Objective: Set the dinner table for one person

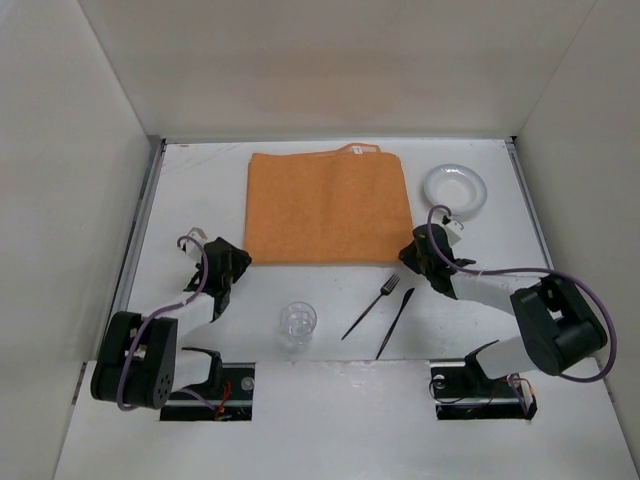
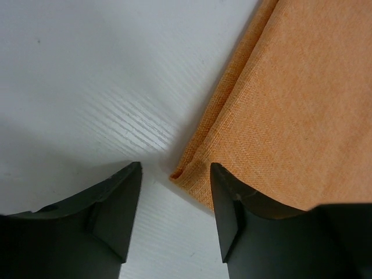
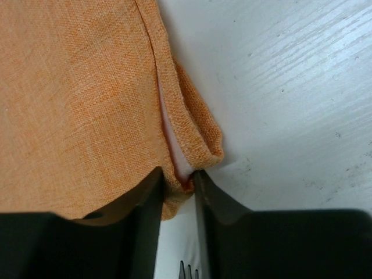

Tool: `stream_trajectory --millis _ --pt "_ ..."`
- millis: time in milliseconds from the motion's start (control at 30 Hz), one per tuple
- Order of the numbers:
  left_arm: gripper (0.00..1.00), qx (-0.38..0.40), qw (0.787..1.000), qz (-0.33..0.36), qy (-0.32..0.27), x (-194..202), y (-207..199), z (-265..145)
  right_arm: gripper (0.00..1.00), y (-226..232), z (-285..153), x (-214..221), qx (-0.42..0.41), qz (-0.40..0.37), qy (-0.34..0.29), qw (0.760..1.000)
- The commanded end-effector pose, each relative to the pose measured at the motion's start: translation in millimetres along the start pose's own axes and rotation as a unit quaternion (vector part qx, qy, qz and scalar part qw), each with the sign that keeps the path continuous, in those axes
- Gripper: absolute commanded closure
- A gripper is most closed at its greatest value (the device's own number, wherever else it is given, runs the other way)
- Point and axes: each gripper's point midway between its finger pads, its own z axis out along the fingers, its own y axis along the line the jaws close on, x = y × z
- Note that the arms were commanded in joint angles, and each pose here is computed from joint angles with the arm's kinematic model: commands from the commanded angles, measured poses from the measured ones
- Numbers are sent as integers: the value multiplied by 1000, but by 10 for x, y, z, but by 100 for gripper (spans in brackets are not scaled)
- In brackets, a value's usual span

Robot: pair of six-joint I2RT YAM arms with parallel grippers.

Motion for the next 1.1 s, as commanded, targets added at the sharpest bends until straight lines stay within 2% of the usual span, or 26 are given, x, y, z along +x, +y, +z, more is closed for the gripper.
stream_trajectory --millis 0,233,333,433,667,867,933,1067 --pt "58 -5 1000 8 17 115 -3 79 73 133 26 -61 -26 8 -6 1000" --pt "87 7 1000 9 23 185 -56 76 83 76 6 -111 -25 13 -15 1000" --pt "95 21 1000 10 18 155 -81 9 85 63 -39 -114 -30 12 -15 999" --pt "97 26 1000 13 6 86 -21 -84 85 43 -113 -121 -36 9 -17 999" --pt "97 27 999 18 7 124 145 -349 84 -51 -248 -53 -38 0 -8 999" --pt "91 27 999 20 7 133 207 -437 82 -113 -335 -10 -44 3 -3 999" --pt "87 27 999 20 7 121 194 -446 74 -132 -356 -8 -45 5 -4 999" --pt "66 39 999 17 -5 32 104 -477 48 -91 -402 -119 -50 1 -18 999"
